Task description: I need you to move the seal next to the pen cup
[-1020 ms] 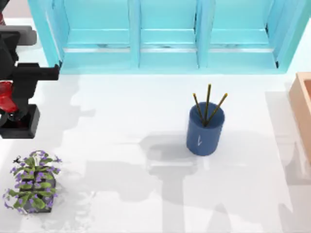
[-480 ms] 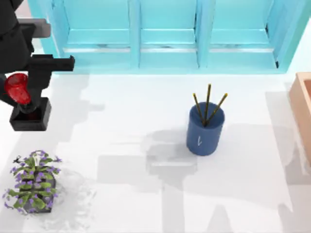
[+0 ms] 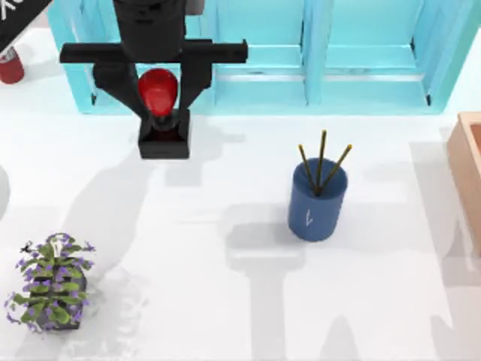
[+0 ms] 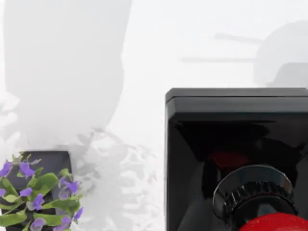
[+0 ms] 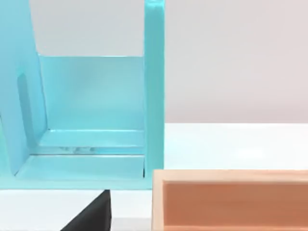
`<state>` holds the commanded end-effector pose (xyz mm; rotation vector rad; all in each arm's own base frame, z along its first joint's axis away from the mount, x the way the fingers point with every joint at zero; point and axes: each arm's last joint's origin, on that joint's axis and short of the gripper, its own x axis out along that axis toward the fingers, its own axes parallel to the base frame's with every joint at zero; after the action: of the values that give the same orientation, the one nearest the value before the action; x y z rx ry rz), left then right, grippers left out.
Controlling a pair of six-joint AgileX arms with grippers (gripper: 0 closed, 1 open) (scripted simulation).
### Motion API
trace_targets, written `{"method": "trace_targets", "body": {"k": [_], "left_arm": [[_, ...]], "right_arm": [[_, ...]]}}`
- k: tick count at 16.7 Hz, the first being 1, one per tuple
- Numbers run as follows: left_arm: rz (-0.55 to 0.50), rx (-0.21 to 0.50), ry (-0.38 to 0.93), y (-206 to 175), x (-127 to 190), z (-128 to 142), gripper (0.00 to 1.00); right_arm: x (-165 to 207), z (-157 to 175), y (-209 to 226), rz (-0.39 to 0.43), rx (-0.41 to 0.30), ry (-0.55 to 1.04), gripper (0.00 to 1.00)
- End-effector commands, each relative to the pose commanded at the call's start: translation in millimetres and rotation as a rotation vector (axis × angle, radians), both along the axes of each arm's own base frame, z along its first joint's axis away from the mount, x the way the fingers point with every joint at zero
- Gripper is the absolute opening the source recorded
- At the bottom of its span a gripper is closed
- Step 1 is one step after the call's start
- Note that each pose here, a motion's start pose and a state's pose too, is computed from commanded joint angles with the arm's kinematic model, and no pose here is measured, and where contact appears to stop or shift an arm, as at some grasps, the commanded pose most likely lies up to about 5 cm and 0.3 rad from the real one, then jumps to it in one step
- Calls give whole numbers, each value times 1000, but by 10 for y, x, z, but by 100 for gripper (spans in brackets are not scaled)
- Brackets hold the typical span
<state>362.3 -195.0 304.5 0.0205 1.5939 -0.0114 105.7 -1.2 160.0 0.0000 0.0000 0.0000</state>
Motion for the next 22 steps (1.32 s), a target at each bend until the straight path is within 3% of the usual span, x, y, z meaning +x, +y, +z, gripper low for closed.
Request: {"method": "trace_targets", "body": {"k": [7,22], "left_arm": [[0,-7,-24,-855,-148,-94,0],[0,-6,-24,-895,-164,-257,0]], "right_arm": [[0,0,0,0,0,0,100],[0,0,0,0,0,0,100]]}}
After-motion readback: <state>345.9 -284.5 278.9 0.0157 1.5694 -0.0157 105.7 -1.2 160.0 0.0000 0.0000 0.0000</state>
